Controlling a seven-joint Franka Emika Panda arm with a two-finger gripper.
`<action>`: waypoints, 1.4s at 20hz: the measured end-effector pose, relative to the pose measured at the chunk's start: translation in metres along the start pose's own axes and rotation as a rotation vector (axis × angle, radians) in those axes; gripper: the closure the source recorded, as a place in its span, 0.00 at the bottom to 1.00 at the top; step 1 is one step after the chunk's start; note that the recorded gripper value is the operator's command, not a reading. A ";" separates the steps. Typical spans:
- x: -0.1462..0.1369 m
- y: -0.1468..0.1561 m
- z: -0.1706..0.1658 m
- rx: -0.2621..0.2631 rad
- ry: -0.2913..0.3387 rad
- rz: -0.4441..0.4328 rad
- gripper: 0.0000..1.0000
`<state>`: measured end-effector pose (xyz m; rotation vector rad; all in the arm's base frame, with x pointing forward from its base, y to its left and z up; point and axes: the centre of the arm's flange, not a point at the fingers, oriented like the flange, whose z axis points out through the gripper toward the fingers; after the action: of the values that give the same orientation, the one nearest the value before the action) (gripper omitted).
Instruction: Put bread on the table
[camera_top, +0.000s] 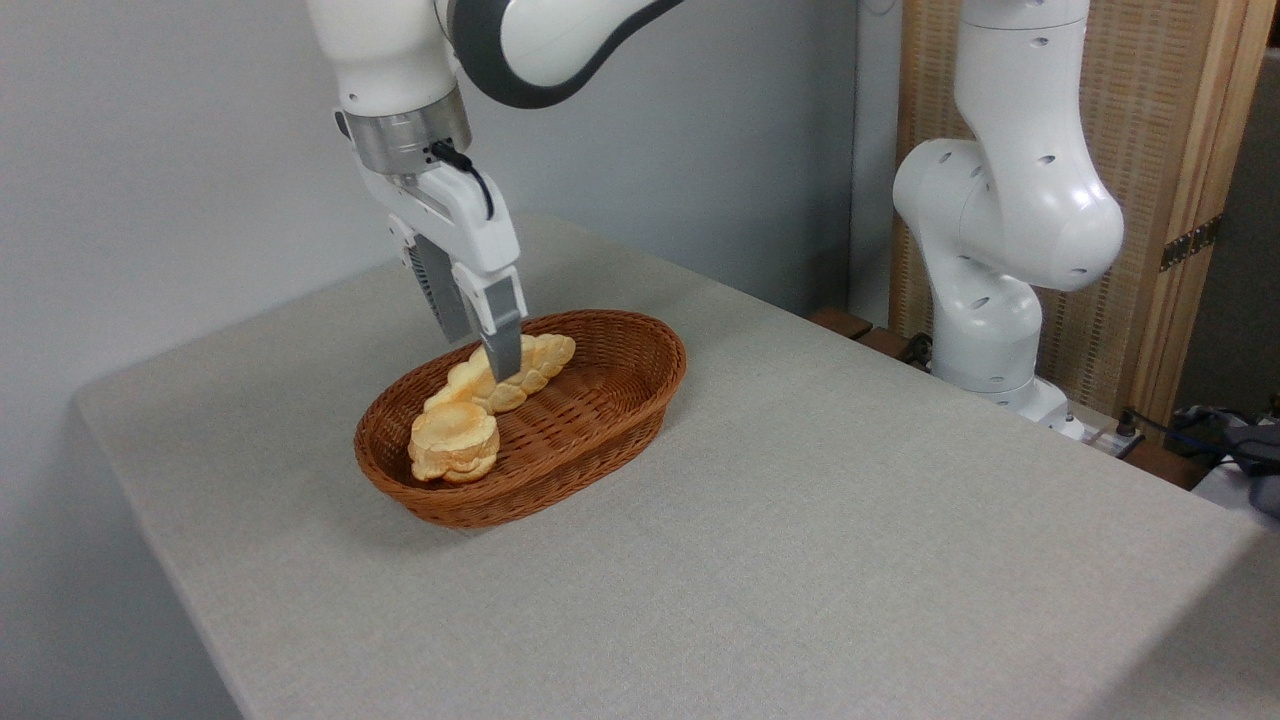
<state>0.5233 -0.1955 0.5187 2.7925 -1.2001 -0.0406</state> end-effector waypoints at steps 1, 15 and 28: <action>0.005 0.009 0.004 0.005 0.007 0.015 0.00; 0.021 0.061 0.057 0.001 -0.016 0.060 0.20; 0.021 0.061 0.069 -0.009 -0.037 0.060 0.64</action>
<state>0.4891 -0.2578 0.4571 2.7580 -1.2873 -0.0935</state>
